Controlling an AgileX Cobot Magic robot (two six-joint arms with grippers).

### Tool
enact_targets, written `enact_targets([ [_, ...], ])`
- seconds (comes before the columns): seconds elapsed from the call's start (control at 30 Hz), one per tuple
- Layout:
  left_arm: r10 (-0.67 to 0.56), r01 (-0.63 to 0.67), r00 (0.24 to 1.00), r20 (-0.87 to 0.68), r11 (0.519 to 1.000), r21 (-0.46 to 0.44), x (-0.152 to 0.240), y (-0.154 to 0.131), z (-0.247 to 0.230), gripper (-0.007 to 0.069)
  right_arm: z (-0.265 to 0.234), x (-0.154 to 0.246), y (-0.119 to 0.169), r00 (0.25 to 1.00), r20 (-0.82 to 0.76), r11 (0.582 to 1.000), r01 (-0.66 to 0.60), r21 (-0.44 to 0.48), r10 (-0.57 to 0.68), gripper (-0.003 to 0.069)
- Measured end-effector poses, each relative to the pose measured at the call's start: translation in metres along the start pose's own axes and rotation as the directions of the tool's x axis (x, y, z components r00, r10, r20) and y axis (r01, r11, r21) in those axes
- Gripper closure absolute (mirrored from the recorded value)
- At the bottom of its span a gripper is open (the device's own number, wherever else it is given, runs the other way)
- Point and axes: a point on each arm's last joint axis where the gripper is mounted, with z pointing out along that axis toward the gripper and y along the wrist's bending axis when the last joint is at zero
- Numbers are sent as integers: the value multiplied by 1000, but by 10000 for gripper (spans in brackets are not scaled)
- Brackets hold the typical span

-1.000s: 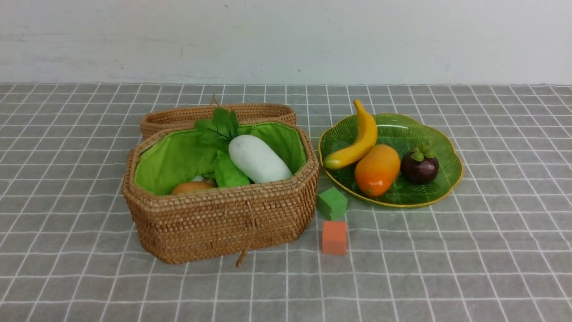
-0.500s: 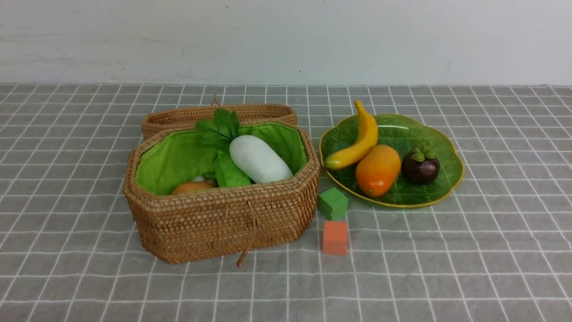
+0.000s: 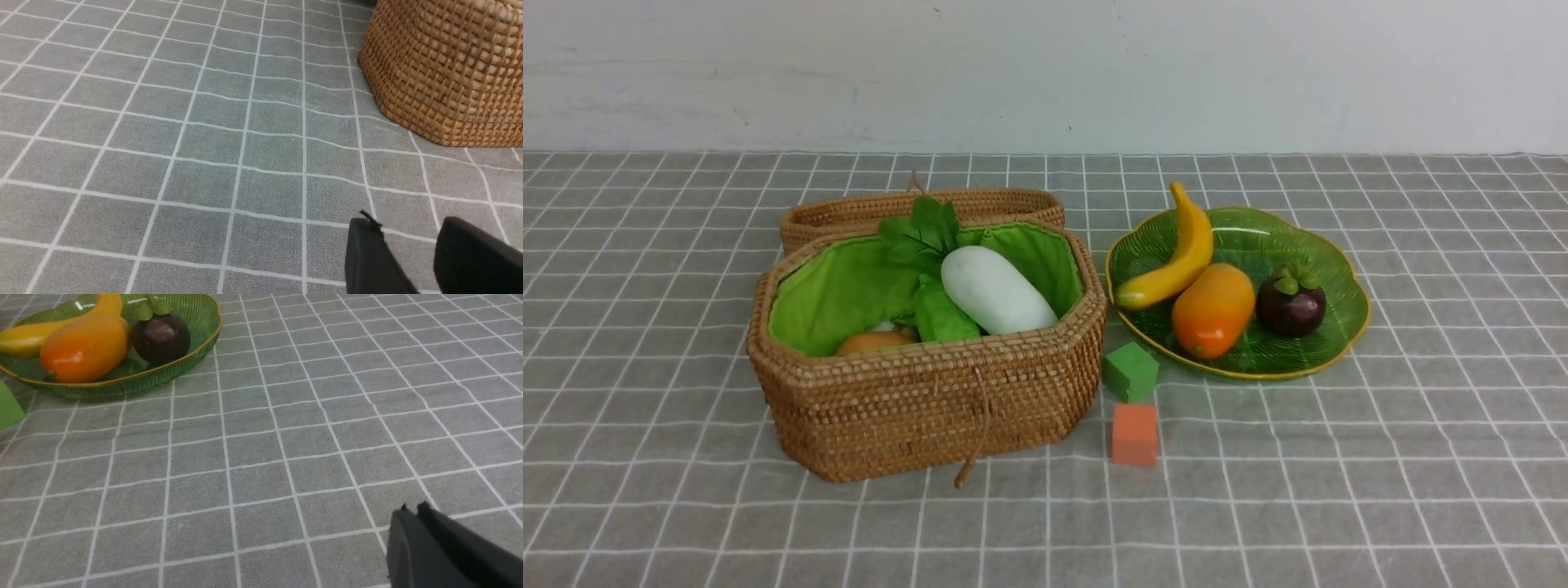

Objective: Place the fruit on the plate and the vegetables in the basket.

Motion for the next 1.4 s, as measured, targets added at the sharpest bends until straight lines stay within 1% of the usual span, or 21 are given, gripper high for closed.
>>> enact_targets([
  [1.4, 0, 0, 1000, 0, 1000, 0, 0, 0, 0, 386, 0, 0, 0, 1000, -1, 1000, 0, 0, 0, 591],
])
